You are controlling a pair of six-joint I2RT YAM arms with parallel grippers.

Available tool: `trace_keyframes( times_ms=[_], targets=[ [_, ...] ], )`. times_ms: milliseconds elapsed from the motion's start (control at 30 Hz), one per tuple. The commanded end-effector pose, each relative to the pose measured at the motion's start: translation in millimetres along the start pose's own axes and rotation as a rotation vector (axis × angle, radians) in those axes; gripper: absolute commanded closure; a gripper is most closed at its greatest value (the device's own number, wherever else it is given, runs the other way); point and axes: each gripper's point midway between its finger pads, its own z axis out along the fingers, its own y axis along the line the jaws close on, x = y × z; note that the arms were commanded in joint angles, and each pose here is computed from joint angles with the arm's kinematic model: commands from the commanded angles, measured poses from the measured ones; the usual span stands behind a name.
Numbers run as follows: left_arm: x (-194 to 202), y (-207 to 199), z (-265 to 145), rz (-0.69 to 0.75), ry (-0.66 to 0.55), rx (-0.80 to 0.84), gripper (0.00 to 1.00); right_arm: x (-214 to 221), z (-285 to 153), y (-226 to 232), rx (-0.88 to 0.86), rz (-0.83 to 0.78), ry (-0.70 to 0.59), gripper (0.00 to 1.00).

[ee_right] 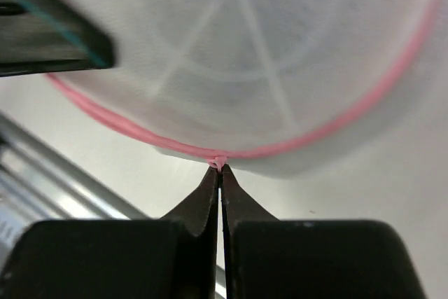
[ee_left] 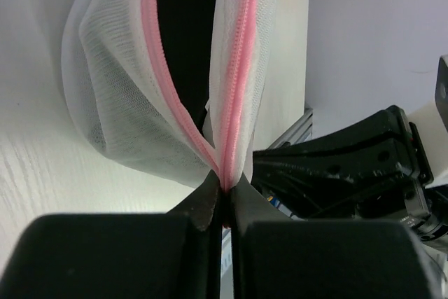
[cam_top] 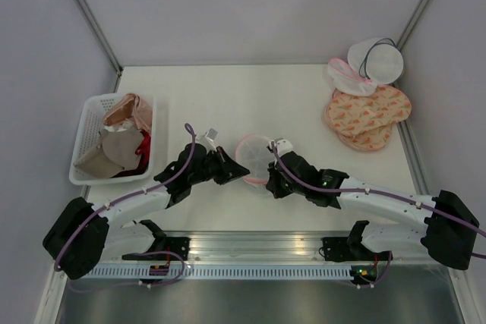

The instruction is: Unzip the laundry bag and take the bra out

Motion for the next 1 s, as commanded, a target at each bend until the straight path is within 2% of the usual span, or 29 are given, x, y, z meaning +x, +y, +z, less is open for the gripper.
trace_keyframes(
  times_ms=[0, 67, 200, 367, 400, 567, 600, 667, 700, 733, 767, 800, 867, 967],
  targets=[
    [-11, -11, 1, 0.128, 0.004, 0.005, 0.98, -9, -22, -62, 0.346, -0.016, -0.039, 1.00],
    [-12, -5, 1, 0.160, 0.027, -0.010, 0.98, -15, -26, -72, 0.408, -0.014, -0.061, 1.00],
    [-1, -6, 7, 0.244, 0.154, 0.033, 0.98, -31, -25, -102, 0.537, -0.004, -0.107, 1.00],
    [-5, -16, 14, 0.336, 0.248, 0.090, 0.98, -48, -14, -111, 0.556, 0.009, -0.136, 1.00],
    [-9, -13, 17, 0.386, 0.254, 0.095, 0.98, -51, -13, -111, 0.552, 0.013, -0.141, 1.00],
    [-62, -31, 27, 0.425, 0.118, 0.169, 0.98, -53, -11, -98, 0.472, 0.029, -0.154, 1.00],
    [-69, -33, 29, 0.426, 0.104, 0.172, 0.88, -49, -11, -97, 0.462, 0.028, -0.145, 1.00],
    [-85, -30, 37, 0.403, 0.061, 0.122, 0.56, -49, -11, -88, 0.405, 0.043, -0.150, 1.00],
    [-86, -27, 38, 0.372, 0.060, 0.095, 0.23, -45, -10, -87, 0.390, 0.047, -0.145, 1.00],
    [-88, -29, 37, 0.362, 0.045, 0.091, 0.16, -47, -10, -81, 0.358, 0.054, -0.157, 0.99],
    [-89, -20, 36, 0.319, 0.015, 0.047, 0.05, -47, -9, -77, 0.334, 0.061, -0.157, 1.00],
    [-87, -15, 32, 0.297, 0.000, 0.017, 0.00, -42, -7, -73, 0.302, 0.068, -0.139, 1.00],
    [-81, -11, 17, 0.252, -0.066, -0.016, 0.00, -39, -4, -64, 0.247, 0.074, -0.134, 1.00],
    [-56, -12, 0, 0.190, -0.081, -0.009, 0.00, -38, 1, -30, 0.057, 0.075, -0.114, 0.99]
  ],
)
